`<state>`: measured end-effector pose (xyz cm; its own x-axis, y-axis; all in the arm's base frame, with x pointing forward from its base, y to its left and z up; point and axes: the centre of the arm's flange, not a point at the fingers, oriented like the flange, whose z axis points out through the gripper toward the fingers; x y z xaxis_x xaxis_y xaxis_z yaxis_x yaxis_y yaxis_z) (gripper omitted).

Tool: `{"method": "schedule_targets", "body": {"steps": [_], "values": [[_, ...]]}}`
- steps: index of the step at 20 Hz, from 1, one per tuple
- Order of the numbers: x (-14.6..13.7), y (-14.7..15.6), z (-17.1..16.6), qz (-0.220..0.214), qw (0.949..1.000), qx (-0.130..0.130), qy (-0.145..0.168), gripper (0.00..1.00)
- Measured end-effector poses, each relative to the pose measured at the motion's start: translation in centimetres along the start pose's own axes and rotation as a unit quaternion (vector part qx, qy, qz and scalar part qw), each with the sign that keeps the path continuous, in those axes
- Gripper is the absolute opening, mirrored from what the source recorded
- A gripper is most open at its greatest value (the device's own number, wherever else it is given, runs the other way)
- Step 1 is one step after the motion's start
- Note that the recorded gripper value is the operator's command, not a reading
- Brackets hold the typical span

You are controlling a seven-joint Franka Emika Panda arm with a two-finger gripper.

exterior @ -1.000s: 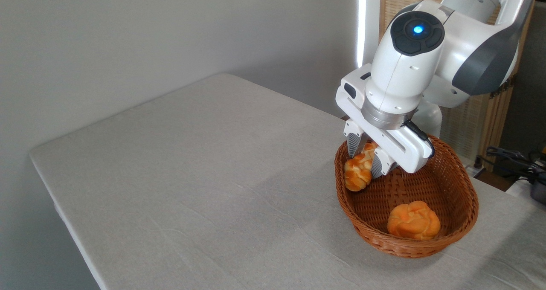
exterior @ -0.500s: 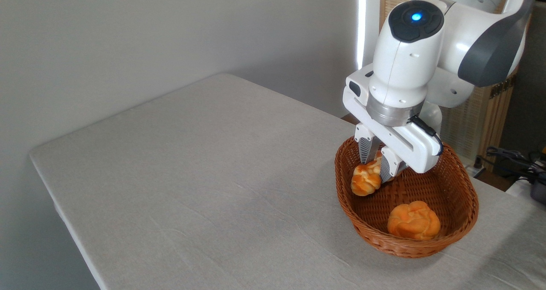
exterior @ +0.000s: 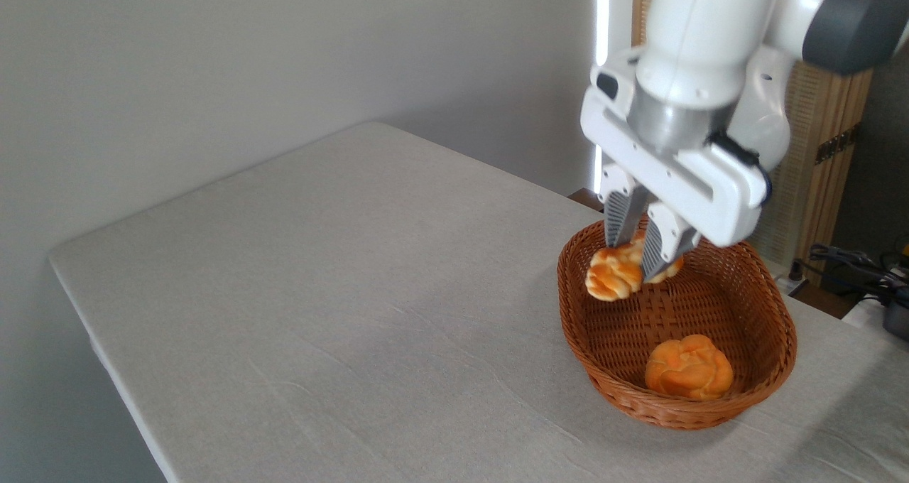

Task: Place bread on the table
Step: 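Lift the braided roll out of the basket and carry it over the table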

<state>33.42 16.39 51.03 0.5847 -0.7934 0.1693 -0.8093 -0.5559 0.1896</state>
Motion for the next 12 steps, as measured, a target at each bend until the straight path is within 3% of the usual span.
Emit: {"method": "schedule_targets", "body": {"steps": [2, 5, 9, 12], "values": [[3.5, 0.6, -1.7, 0.028, 0.9994, 0.017, -0.006, 0.37], [12.1, 1.9, -3.3, 0.046, 0.9973, 0.044, -0.037, 0.41], [24.1, 1.4, -3.2, 0.015, 0.9949, 0.069, -0.071, 0.43], [30.7, -0.7, -1.8, -0.029, 0.9943, 0.072, -0.073, 0.51]]}}
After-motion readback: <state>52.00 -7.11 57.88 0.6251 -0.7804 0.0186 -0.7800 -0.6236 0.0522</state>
